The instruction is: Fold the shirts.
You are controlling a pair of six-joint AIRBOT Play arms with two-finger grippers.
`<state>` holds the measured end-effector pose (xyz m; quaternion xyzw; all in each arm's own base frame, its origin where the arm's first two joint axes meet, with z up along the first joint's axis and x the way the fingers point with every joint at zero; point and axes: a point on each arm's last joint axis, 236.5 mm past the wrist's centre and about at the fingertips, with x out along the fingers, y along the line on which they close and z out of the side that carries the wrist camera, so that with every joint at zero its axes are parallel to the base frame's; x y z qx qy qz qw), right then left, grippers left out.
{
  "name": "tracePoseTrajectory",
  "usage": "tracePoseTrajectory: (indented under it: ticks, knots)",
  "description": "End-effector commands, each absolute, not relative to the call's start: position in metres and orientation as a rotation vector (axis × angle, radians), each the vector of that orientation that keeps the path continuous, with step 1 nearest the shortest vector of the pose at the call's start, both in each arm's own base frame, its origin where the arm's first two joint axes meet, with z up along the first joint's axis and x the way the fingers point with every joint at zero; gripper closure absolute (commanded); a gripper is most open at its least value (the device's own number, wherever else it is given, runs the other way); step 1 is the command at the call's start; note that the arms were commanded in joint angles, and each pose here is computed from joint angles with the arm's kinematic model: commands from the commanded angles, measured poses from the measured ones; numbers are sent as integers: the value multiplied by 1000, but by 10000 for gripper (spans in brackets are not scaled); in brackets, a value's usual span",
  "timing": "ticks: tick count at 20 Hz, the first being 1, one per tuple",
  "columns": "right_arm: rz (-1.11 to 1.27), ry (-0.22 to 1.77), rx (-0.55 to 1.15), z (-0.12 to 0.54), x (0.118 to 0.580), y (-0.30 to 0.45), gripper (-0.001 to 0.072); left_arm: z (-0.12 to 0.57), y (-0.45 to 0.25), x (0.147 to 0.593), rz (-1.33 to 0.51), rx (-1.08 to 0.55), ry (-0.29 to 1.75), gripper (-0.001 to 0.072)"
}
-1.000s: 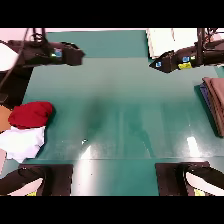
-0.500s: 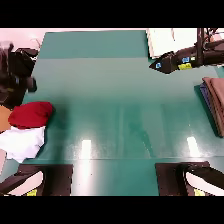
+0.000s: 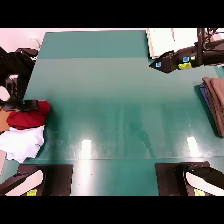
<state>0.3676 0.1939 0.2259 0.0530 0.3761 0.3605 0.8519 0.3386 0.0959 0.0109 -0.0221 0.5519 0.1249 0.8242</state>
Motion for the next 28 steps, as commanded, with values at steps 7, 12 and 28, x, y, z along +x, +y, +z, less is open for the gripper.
tracePoseTrajectory:
  ticks: [7,12,28]
  knots:
    - [739,492,86,337,377,192,691,338,-39,350,-93,35,454,684]
    - [732,334,61,397,368,188,691,339,-159,325,-437,66,468,684]
    - [713,367,9,392,363,182,691,143,-210,438,-429,-21,897,161]
